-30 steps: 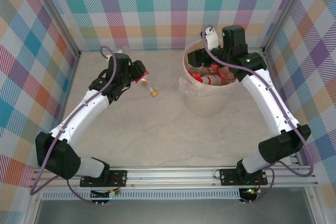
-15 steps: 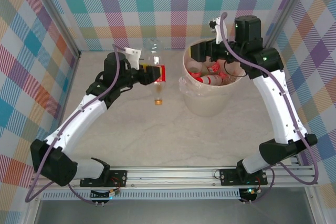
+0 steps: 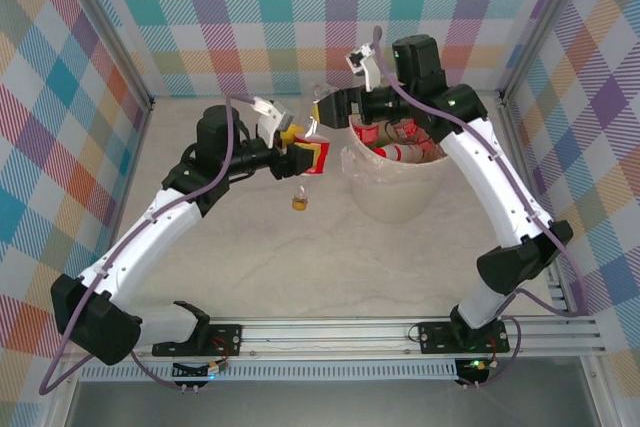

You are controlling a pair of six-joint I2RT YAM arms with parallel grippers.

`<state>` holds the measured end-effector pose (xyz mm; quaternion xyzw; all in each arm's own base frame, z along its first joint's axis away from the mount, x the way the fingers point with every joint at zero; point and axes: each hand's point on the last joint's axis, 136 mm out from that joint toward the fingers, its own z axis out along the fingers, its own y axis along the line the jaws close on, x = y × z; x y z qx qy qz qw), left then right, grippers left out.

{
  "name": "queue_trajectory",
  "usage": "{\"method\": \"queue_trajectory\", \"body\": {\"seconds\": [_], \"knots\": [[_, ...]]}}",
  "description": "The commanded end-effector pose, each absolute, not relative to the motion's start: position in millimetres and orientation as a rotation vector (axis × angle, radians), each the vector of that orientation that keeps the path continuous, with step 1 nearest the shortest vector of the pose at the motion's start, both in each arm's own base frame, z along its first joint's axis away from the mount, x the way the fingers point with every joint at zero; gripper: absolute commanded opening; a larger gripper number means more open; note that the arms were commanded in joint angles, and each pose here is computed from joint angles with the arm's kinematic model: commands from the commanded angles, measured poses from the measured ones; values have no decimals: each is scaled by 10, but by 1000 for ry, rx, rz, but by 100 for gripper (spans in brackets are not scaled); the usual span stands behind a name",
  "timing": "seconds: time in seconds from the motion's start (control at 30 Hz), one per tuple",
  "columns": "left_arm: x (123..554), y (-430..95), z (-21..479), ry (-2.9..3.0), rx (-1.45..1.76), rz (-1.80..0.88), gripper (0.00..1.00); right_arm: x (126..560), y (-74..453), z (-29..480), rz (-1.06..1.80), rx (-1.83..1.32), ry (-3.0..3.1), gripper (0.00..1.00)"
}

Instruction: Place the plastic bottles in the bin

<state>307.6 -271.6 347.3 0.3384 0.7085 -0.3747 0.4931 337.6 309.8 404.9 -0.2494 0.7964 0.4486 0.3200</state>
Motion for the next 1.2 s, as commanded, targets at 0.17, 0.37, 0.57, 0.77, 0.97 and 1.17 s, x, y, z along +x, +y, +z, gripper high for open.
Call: {"method": "queue_trajectory", "body": {"seconds": [0.17, 0.37, 0.57, 0.77, 0.97, 1.17], "knots": [[2979, -2833, 3665, 1621, 901, -941, 60, 3453, 3183, 4234, 1213, -669, 2026, 81], [2956, -2855, 3657, 1622, 914, -951, 60, 3454, 3199, 4248, 1221, -679, 2023, 67], [2967, -2815, 3727, 1633, 872, -943, 92, 3474, 3135, 4408, 1160, -673, 1961, 57], [3020, -2554, 3910, 1642, 655, -870, 100, 3505, 2790, 5028, 933, -628, 1793, 53], [3171, -2092, 3800, 1743, 372, -706, 100, 3578, 2007, 5595, 630, -425, 1651, 51], [3344, -1745, 3571, 1830, 177, -578, 100, 3626, 1131, 5751, 273, -218, 1593, 49]]}}
